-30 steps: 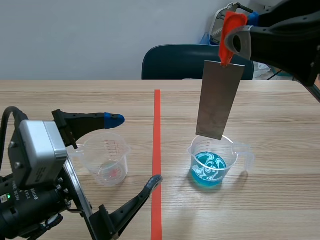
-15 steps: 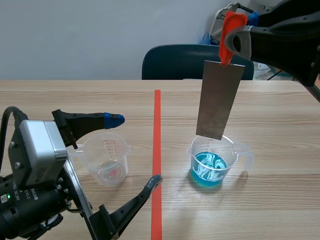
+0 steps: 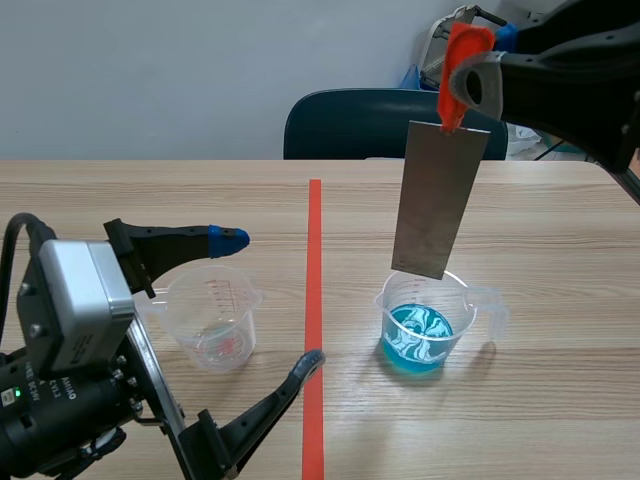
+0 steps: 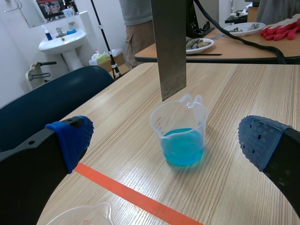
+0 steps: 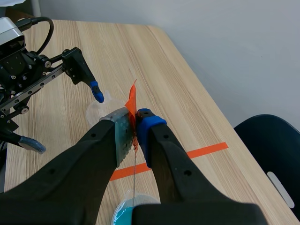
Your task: Do the redox reaction experiment
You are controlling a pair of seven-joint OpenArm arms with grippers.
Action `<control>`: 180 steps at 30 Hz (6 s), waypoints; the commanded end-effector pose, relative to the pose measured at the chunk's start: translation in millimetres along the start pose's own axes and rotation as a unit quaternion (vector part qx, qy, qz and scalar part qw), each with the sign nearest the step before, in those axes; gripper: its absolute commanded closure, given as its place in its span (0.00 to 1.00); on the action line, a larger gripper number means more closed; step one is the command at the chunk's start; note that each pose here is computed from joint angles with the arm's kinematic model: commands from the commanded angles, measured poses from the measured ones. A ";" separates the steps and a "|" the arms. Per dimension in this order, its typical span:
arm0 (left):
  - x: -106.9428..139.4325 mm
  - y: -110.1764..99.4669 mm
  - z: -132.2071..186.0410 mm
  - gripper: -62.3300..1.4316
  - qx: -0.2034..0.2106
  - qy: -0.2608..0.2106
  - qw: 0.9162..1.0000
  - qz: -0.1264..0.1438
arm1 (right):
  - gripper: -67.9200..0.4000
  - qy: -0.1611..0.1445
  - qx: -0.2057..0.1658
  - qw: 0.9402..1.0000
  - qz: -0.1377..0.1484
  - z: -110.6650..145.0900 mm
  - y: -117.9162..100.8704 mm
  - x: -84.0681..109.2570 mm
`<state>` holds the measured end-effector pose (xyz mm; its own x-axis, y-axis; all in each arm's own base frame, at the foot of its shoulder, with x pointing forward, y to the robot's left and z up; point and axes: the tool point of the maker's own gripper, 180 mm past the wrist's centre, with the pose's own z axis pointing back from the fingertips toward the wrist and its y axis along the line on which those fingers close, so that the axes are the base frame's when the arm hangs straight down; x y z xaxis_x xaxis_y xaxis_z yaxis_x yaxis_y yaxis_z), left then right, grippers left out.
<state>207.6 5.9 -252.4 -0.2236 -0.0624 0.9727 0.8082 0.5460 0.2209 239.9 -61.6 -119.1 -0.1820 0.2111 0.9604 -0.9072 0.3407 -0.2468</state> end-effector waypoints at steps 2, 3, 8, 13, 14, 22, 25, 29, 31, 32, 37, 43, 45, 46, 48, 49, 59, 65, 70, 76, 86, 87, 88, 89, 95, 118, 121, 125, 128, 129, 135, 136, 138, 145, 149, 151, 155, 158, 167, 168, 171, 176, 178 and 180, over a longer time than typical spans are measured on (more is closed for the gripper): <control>0.7 -1.5 -1.9 0.00 0.003 0.003 1.000 0.008 | 0.99 -0.016 -0.007 1.000 0.008 1.0 -5.4 10.3; -1.9 -1.6 -1.9 0.00 0.003 0.011 1.000 0.008 | 0.99 -0.016 -0.007 1.000 0.008 1.0 -5.4 10.3; -6.2 -1.6 -1.7 0.00 0.003 0.023 1.000 0.008 | 0.99 -0.016 -0.007 1.000 0.008 1.0 -5.4 10.3; -6.2 -1.6 -1.7 0.00 0.003 0.023 1.000 0.008 | 0.99 -0.016 -0.007 1.000 0.008 1.0 -5.4 10.3; -6.2 -1.6 -1.7 0.00 0.003 0.023 1.000 0.008 | 0.99 -0.016 -0.007 1.000 0.008 1.0 -5.4 10.3; -6.2 -1.7 -1.7 0.00 0.003 0.023 1.000 0.008 | 0.99 -0.016 -0.007 1.000 0.008 1.0 -5.4 10.3; -6.2 -1.7 -1.7 0.00 0.003 0.023 1.000 0.008 | 0.99 -0.016 -0.007 1.000 0.008 1.0 -5.4 10.3; -6.2 -1.7 -1.7 0.00 0.003 0.023 1.000 0.008 | 0.99 -0.016 -0.007 1.000 0.008 1.0 -5.4 10.3; -6.2 -1.7 -1.7 0.00 0.003 0.023 1.000 0.008 | 0.99 -0.016 -0.007 1.000 0.008 1.0 -5.4 10.3; -6.2 -1.7 -1.7 0.00 0.003 0.023 1.000 0.008 | 0.99 -0.016 -0.007 1.000 0.008 1.0 -5.4 10.3; -6.2 -1.7 -1.7 0.00 0.003 0.023 1.000 0.008 | 0.99 -0.016 -0.007 1.000 0.008 1.0 -5.4 10.3; -6.3 -1.8 -1.7 0.00 0.003 0.023 1.000 0.008 | 0.99 -0.014 -0.006 1.000 0.008 1.0 -5.3 9.4; -6.3 -1.8 -1.7 0.00 0.003 0.023 1.000 0.008 | 0.99 -0.011 -0.007 1.000 0.008 1.0 -5.3 8.3; -6.3 -1.8 -1.7 0.00 0.003 0.023 1.000 0.008 | 0.99 -0.008 -0.007 1.000 0.008 1.0 -5.3 7.4; -6.3 -1.8 -1.7 0.00 0.003 0.023 1.000 0.008 | 0.99 -0.004 -0.006 1.000 0.013 0.9 -5.3 5.8; -6.3 -1.8 -1.7 0.00 0.003 0.023 1.000 0.008 | 0.99 -0.001 -0.006 1.000 0.015 0.9 -5.2 5.0; -6.3 -1.8 -1.7 0.00 0.003 0.023 1.000 0.008 | 0.98 0.001 -0.006 1.000 0.017 0.9 -5.1 4.1; -6.3 -1.8 -1.7 0.00 0.003 0.023 1.000 0.008 | 0.98 0.003 -0.005 1.000 0.019 0.8 -4.7 3.1; -6.3 -1.8 -1.7 0.00 0.003 0.023 1.000 0.008 | 0.98 0.006 -0.007 1.000 0.026 0.5 -4.4 0.2; -6.3 -1.7 -1.7 0.00 0.003 0.023 1.000 0.008 | 0.98 0.003 -0.018 1.000 0.020 2.0 -8.6 -11.1; -6.4 -1.8 -1.7 0.00 0.003 0.023 1.000 0.008 | 0.98 0.004 -0.032 0.999 0.000 2.5 -11.0 -37.3; -6.4 -1.8 -1.7 0.00 0.003 0.023 1.000 0.008 | 0.98 0.003 -0.033 0.999 -0.001 2.3 -10.6 -40.0; -6.4 -1.8 -1.7 0.00 0.003 0.023 1.000 0.008 | 0.98 0.005 -0.034 0.999 -0.001 2.1 -10.2 -43.4; -6.4 -1.8 -1.7 0.00 0.003 0.023 1.000 0.008 | 0.98 0.004 -0.035 0.999 -0.003 1.9 -9.9 -46.1; -6.4 -1.8 -1.7 0.00 0.003 0.023 1.000 0.008 | 0.98 0.006 -0.047 0.999 -0.008 3.0 -11.6 -63.8; -9.7 -1.8 -1.5 0.00 0.003 0.032 0.999 0.008 | 0.99 0.012 -0.033 0.999 -0.022 -6.7 3.5 -130.6; -9.7 -1.8 -1.5 0.00 0.003 0.032 0.999 0.008 | 0.99 0.017 -0.033 0.999 -0.022 -6.2 5.0 -135.7; -9.7 -1.8 -1.5 0.00 0.003 0.032 0.999 0.008 | 0.99 0.014 -0.033 0.999 -0.024 -5.7 4.9 -135.8; -9.7 -1.8 -1.5 0.00 0.003 0.032 0.999 0.008 | 0.98 0.014 -0.033 0.999 -0.024 -5.7 4.9 -135.8; -9.7 -1.8 -1.5 0.00 0.003 0.032 0.999 0.008 | 0.99 0.015 -0.033 0.999 -0.024 -5.7 5.0 -135.9; -9.7 -1.8 -1.5 0.00 0.003 0.032 0.999 0.008 | 0.99 0.015 -0.033 0.999 -0.024 -5.7 5.0 -135.9; -9.7 -1.8 -1.5 0.00 0.003 0.032 0.999 0.008 | 0.99 0.015 -0.033 0.999 -0.024 -5.7 5.0 -135.9; -9.7 -1.8 -1.5 0.00 0.003 0.032 0.999 0.008 | 0.98 0.015 -0.033 0.999 -0.024 -5.7 5.0 -135.9; -9.7 -1.8 -1.5 0.00 0.003 0.032 0.999 0.008 | 0.99 0.015 -0.033 0.999 -0.024 -5.7 5.0 -136.0; -9.7 -1.9 -1.5 0.00 0.002 0.032 0.999 0.008 | 0.99 0.015 -0.033 0.999 -0.024 -5.7 5.0 -136.0; -9.7 -1.9 -1.5 0.00 0.002 0.032 0.999 0.008 | 0.99 0.015 -0.033 0.999 -0.024 -5.7 5.0 -136.0; -9.7 -1.9 -1.5 0.00 0.002 0.032 0.999 0.008 | 0.99 0.015 -0.033 0.999 -0.024 -5.7 5.0 -136.0; -9.7 -1.9 -1.5 0.00 0.002 0.032 0.999 0.008 | 0.98 0.015 -0.033 0.999 -0.024 -5.7 5.0 -136.0; -9.7 -1.9 -1.5 0.00 0.002 0.032 0.999 0.008 | 0.98 0.015 -0.033 0.999 -0.024 -5.6 5.0 -136.0; -9.7 -1.9 -1.5 0.00 0.002 0.032 0.999 0.008 | 0.99 0.015 -0.033 0.999 -0.024 -5.6 5.0 -136.0; -9.7 -1.9 -1.5 0.00 0.002 0.032 0.999 0.008 | 0.99 0.015 -0.033 0.999 -0.024 -5.6 5.0 -136.0; -10.4 -1.9 -1.5 0.00 0.002 0.034 0.999 0.008 | 0.98 0.015 -0.033 0.999 -0.024 -5.6 5.0 -136.0; -10.9 -1.9 -1.5 0.00 0.002 0.036 0.999 0.008 | 0.99 0.015 -0.033 0.999 -0.024 -5.6 4.9 -135.9; -10.9 -1.9 -1.5 0.00 0.002 0.036 0.999 0.008 | 0.99 0.015 -0.033 0.999 -0.024 -5.6 4.9 -135.9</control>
<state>211.2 7.9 -270.5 -0.1663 -0.1479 0.9749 0.8084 0.5457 0.2207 258.7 -82.0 -257.3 -0.1103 0.2157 0.9702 -0.8873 0.4184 -0.1939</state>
